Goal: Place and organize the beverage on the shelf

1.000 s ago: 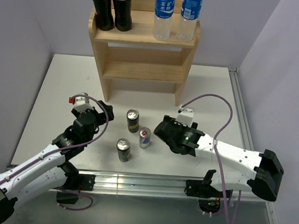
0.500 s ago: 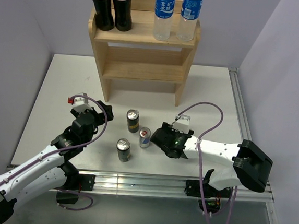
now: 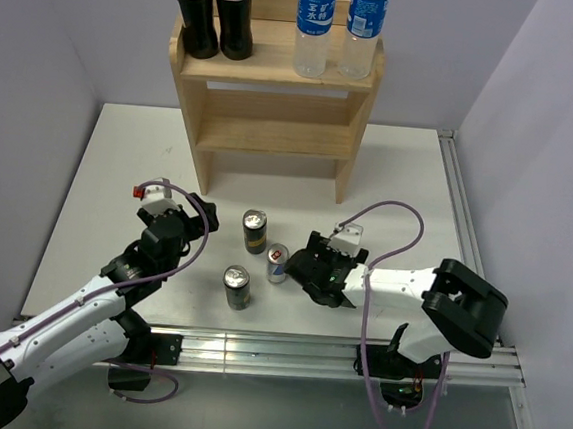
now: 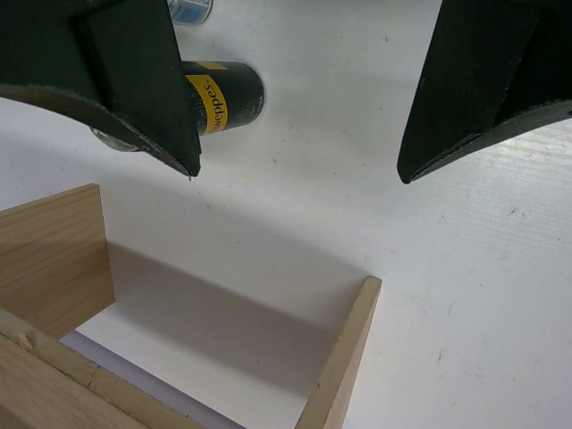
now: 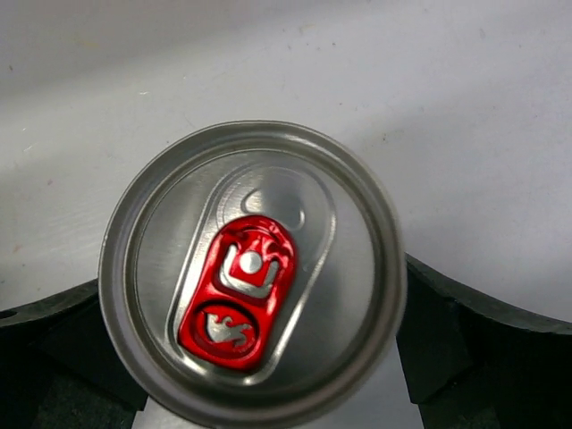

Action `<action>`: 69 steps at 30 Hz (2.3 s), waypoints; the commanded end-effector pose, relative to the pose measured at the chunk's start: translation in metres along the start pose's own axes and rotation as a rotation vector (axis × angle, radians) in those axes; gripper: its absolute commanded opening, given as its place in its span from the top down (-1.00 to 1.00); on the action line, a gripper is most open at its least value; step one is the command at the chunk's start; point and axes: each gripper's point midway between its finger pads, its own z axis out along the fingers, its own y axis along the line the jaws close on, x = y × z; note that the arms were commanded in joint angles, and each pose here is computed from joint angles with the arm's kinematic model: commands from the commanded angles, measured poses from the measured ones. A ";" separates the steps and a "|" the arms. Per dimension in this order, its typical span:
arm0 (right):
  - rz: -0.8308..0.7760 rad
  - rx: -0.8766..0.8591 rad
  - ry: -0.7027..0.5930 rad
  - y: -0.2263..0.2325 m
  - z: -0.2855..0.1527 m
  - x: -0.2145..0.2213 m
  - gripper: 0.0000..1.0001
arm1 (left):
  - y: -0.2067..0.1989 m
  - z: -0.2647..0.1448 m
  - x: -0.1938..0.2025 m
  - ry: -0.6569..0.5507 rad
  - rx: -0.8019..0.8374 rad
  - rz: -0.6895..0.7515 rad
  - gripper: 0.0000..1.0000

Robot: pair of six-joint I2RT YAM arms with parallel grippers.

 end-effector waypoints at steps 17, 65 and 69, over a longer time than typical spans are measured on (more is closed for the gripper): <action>0.043 0.108 -0.200 0.000 0.022 -0.013 -0.07 | -0.007 0.002 -0.002 -0.011 0.026 -0.001 -0.99; 0.028 -0.128 -0.295 0.114 0.032 -0.318 1.00 | 0.000 -0.009 -0.017 -0.060 0.022 -0.041 -0.99; 0.032 -0.123 -0.294 0.117 0.044 -0.317 1.00 | -0.001 -0.010 -0.018 -0.061 0.023 -0.042 -0.99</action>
